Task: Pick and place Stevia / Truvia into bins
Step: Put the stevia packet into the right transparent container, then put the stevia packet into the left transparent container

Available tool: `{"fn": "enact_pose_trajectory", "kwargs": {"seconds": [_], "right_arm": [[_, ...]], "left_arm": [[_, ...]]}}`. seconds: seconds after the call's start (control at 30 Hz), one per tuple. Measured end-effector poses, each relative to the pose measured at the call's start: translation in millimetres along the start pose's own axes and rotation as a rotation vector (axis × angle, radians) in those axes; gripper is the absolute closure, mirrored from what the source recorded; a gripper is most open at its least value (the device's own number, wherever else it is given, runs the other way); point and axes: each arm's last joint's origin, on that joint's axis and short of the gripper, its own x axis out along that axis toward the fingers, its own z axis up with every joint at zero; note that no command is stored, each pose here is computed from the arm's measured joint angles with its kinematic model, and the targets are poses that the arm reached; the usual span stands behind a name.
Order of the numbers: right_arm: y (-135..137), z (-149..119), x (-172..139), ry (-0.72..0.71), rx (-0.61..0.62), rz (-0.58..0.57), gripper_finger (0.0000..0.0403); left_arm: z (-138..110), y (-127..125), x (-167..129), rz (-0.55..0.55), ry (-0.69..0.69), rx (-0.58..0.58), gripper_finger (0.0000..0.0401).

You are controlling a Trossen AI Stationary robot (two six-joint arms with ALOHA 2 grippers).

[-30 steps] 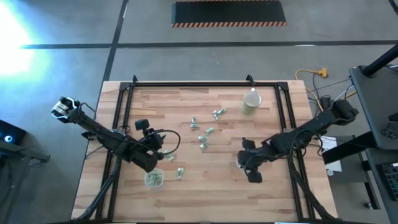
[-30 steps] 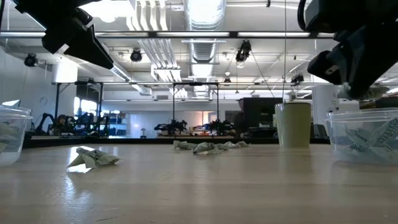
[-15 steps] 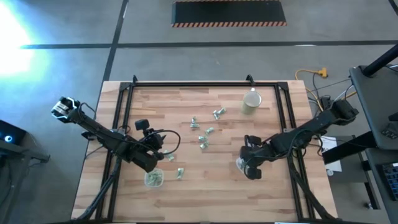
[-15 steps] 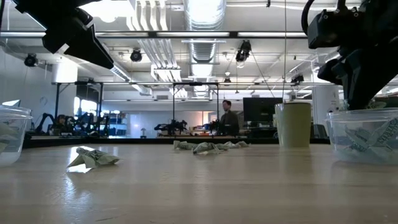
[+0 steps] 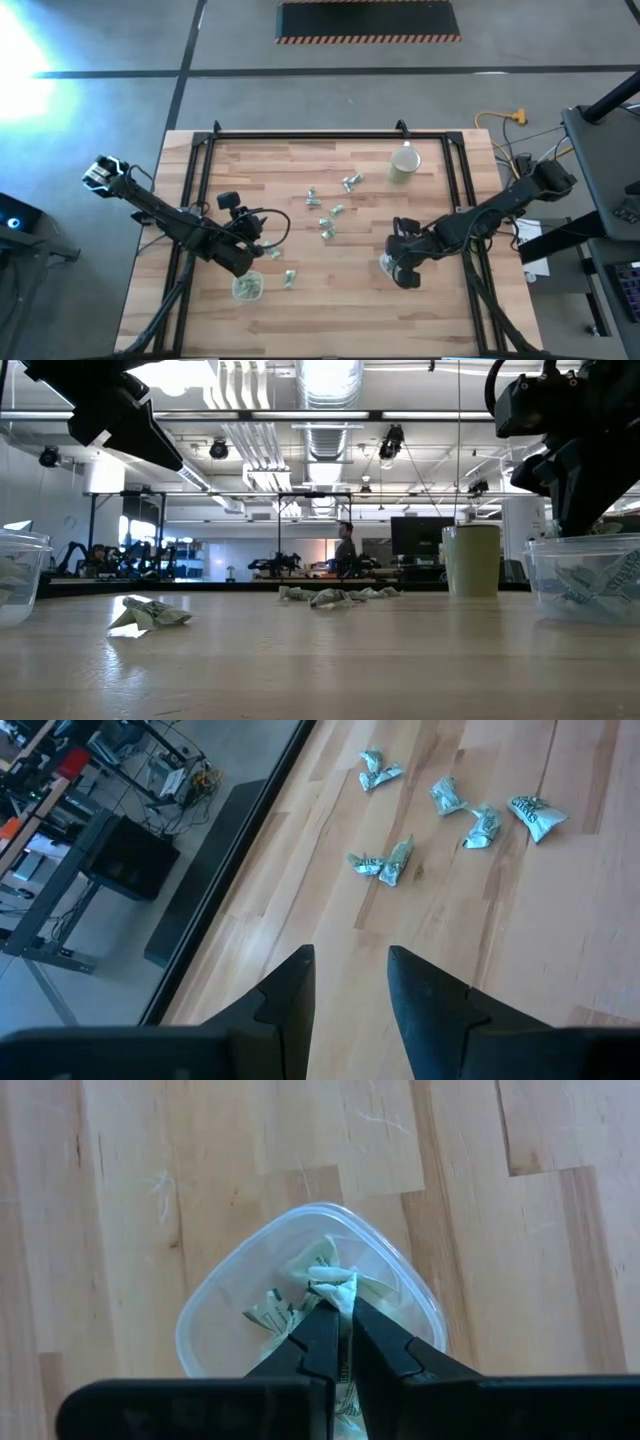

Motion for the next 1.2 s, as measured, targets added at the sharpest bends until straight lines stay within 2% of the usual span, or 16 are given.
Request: {"fn": "enact_pose_trajectory", "kwargs": {"seconds": [0.33,0.57,0.7,0.9,1.0,1.2], "right_arm": [[0,0,0,-0.001,0.007,0.003,0.0310],[3,4,-9,0.008,0.006,0.068,0.0290],[7,8,-23,-0.045,-0.011,0.097,0.0292],[13,9,-44,-0.167,-0.109,0.102,0.0303],[17,10,-52,-0.239,-0.168,0.114,0.0309],[23,14,-60,-0.336,-0.277,0.156,0.0320]], "left_arm": [[0,0,0,0.000,0.000,0.000,0.0290],[0,-1,0,-0.013,0.003,-0.006,0.0290],[1,-5,0,-0.123,0.053,0.005,0.0290],[3,-9,3,-0.398,0.180,0.056,0.0290],[6,-8,7,-0.491,0.225,0.054,0.0290],[19,-7,21,-0.643,0.204,0.023,0.0290]]}}
